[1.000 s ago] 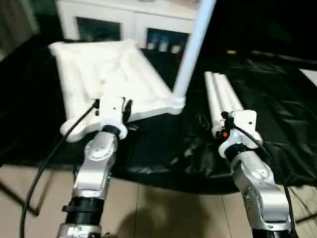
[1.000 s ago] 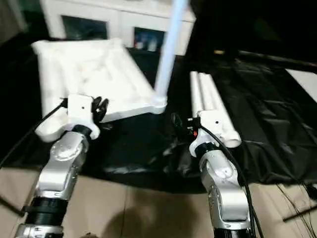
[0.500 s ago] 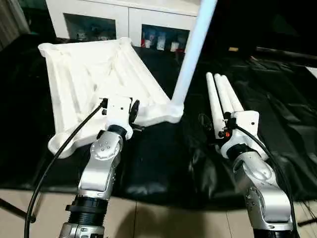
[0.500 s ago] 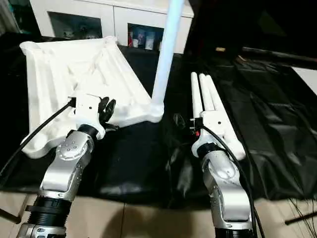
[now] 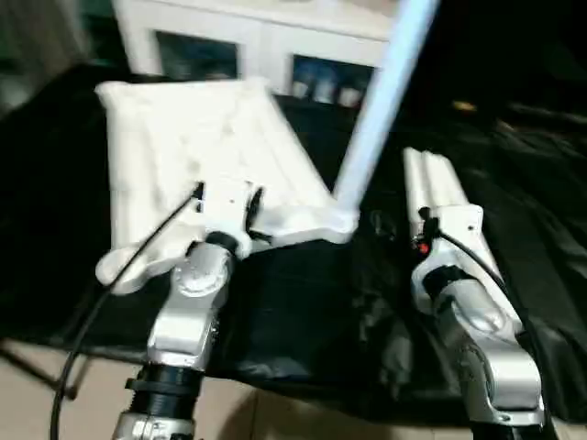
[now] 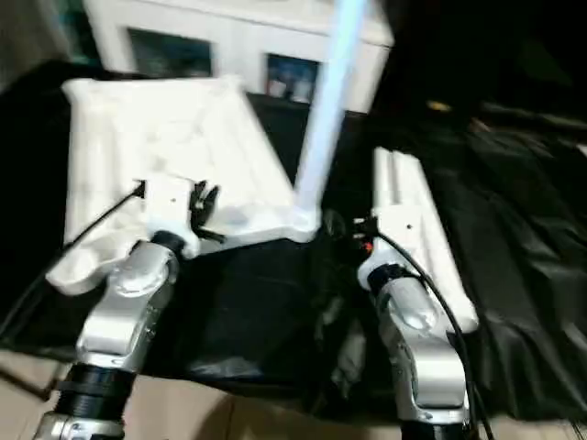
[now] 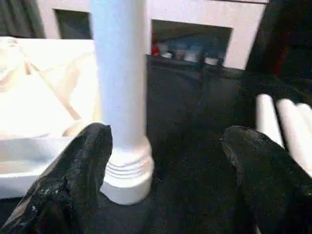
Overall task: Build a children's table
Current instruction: Rotate leg to tighten
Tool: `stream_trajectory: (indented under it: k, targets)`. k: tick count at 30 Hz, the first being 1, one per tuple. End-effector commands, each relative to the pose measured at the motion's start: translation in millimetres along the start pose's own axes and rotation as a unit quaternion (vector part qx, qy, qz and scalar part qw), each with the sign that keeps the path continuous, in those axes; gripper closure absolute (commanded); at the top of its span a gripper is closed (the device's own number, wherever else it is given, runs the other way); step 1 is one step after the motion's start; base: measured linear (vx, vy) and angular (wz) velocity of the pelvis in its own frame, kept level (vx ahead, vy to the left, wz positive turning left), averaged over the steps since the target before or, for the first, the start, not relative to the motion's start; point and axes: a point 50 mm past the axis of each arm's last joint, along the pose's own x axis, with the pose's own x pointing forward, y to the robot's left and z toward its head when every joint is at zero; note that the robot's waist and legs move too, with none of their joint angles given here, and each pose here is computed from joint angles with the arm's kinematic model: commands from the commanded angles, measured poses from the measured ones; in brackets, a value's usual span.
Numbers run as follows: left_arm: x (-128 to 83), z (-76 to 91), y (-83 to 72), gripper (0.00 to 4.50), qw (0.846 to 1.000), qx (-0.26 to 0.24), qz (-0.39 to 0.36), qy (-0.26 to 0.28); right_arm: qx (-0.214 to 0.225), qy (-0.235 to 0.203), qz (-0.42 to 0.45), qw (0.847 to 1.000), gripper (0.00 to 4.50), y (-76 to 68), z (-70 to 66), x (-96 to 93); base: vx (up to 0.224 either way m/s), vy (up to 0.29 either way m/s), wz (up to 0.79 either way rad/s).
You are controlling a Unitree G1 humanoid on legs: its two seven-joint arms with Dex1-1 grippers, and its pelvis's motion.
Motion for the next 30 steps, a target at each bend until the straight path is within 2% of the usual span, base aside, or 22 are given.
stream_trajectory:
  k: [1,11,19,23,30]
  targets:
    - [0.9,5.2,-5.7,3.56,1.0,-0.003,-0.013,-0.008,0.0,-0.008,-0.008,1.0,0.56,-3.7,1.7,-0.5,0.0,0.0,0.0]
    - [1.7,6.2,-3.5,3.56,1.0,-0.003,-0.017,-0.007,0.006,-0.008,-0.008,1.0,0.56,-1.7,0.3,-1.3,0.029,-0.029,0.05]
    - [3.0,6.9,-3.4,3.56,1.0,-0.003,-0.022,-0.007,0.008,-0.007,-0.011,1.0,0.56,-1.4,-0.7,-1.9,0.104,0.041,0.03]
    - [3.2,6.7,-3.6,3.56,0.999,-0.006,-0.035,-0.005,0.024,-0.006,-0.021,0.999,0.56,-1.6,-2.0,-5.3,0.016,-0.024,-0.04]
    - [-4.6,3.8,-17.3,3.56,0.994,-0.031,-0.104,-0.003,0.012,-0.016,-0.026,0.999,0.56,-5.9,4.2,-11.4,0.085,-0.03,-0.25]
